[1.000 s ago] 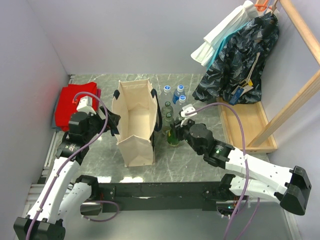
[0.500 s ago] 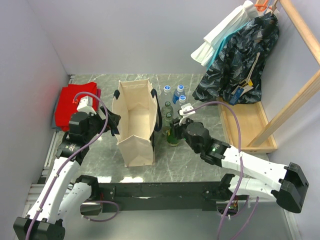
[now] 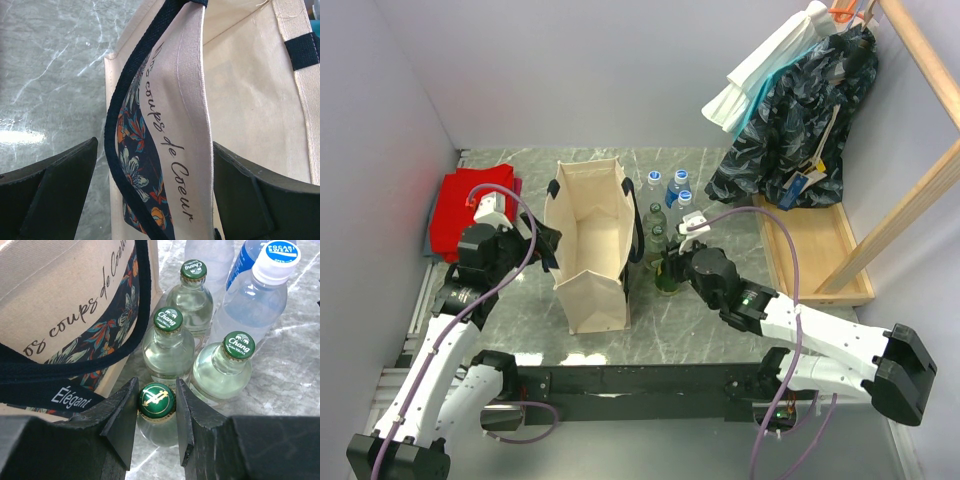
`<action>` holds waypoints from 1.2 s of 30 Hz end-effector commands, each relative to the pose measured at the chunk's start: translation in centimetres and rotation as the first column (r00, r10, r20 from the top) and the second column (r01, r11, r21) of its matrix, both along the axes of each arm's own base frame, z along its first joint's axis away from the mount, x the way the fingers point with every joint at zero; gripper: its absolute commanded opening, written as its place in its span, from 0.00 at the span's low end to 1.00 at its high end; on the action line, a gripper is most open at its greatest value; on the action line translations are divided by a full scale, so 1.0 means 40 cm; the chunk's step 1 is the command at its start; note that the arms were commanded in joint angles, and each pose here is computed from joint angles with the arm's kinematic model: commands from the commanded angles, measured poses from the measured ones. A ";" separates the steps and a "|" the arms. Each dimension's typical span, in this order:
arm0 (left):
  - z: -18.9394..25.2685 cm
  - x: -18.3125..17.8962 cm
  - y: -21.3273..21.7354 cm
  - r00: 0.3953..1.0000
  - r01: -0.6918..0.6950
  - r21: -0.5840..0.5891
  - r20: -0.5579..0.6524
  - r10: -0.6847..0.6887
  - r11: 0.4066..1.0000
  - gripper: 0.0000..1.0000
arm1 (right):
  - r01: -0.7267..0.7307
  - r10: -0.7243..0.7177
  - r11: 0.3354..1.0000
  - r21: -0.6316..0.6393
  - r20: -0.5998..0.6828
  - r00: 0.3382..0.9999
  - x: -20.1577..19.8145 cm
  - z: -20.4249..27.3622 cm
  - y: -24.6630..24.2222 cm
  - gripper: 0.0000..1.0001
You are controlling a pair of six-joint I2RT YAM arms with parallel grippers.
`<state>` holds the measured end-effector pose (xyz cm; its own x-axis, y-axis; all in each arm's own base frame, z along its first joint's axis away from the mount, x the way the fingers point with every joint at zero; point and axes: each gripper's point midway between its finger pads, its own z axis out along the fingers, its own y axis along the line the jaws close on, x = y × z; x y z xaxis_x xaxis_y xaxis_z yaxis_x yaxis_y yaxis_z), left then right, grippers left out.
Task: Take the beverage out of the canvas bag
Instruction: Place the drink at the center of the board.
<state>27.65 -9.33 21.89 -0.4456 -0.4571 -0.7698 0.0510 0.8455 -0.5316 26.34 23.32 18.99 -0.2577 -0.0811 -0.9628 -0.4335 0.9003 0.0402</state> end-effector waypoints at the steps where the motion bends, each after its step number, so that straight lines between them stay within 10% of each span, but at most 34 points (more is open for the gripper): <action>1: 0.044 0.003 -0.002 0.998 0.005 0.000 0.063 -0.005 1.000 0.96 | 0.005 -0.035 0.979 0.204 0.145 0.989 0.028 0.153 0.021 0.05; 36: 0.144 -0.010 0.032 0.992 -0.046 0.047 0.117 0.040 0.998 0.96 | -0.038 -0.003 0.981 0.189 0.211 0.978 0.019 0.292 0.015 0.97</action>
<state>27.33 -8.30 23.48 -0.4144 -0.4442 -0.7943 0.0257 0.8668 -0.4981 26.79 24.71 26.32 -0.1247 0.0555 -0.9906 -0.4815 0.8696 0.1093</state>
